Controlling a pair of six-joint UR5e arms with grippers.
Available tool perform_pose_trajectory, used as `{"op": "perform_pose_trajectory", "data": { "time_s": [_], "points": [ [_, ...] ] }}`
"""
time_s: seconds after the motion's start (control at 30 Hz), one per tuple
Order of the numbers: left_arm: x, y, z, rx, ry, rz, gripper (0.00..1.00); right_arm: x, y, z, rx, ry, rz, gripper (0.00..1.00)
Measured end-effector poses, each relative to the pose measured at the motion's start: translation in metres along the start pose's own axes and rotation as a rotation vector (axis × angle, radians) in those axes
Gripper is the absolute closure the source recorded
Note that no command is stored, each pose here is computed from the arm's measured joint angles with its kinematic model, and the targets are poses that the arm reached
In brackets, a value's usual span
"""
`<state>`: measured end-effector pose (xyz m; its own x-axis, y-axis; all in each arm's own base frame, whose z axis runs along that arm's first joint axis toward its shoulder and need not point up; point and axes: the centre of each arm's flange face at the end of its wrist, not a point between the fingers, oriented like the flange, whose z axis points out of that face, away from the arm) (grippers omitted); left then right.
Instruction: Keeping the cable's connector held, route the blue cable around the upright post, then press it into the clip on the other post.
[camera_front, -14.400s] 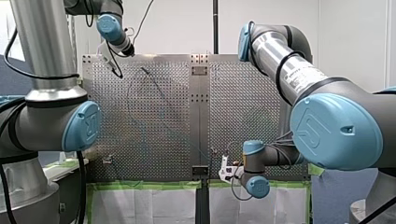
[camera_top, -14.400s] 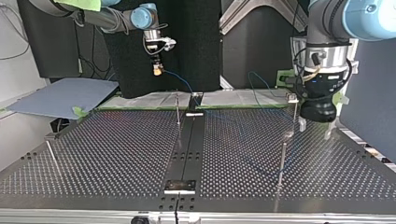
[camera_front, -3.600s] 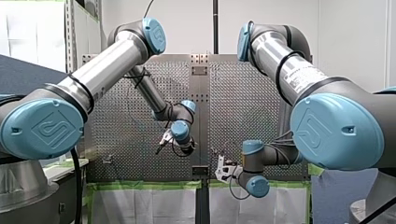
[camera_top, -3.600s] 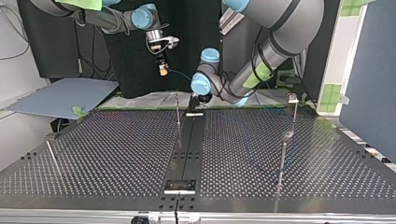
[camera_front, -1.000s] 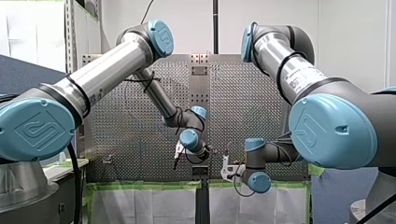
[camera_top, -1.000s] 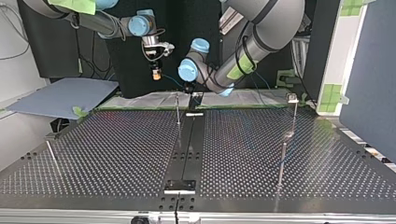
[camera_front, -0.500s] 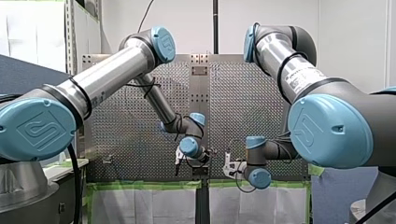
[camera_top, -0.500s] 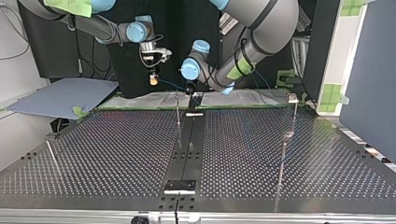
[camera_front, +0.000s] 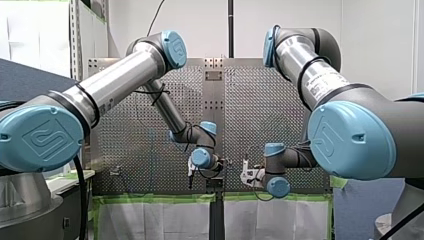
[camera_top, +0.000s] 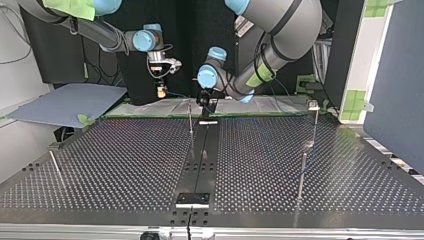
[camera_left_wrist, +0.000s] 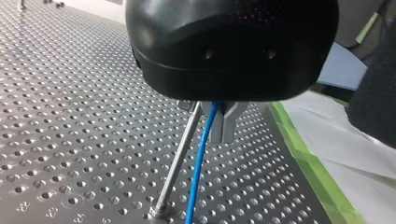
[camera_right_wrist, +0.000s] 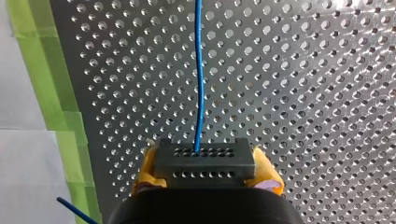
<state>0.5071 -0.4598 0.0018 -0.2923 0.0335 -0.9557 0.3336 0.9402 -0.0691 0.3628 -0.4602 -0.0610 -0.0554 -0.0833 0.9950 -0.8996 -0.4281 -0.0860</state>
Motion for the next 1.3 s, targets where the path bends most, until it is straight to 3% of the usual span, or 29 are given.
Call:
{"op": "perform_pose_trajectory", "data": {
  "time_s": [0.5, 1.3],
  "points": [
    [0.005, 0.004, 0.004, 0.024, 0.002, -0.072, 0.98, 0.009, 0.015, 0.017, -0.019, 0.028, 0.0, 1.0],
    [-0.014, 0.012, 0.034, 0.065, -0.062, -0.196, 0.98, 0.025, 0.04, 0.045, -0.046, 0.076, 0.001, 1.0]
  ]
}}
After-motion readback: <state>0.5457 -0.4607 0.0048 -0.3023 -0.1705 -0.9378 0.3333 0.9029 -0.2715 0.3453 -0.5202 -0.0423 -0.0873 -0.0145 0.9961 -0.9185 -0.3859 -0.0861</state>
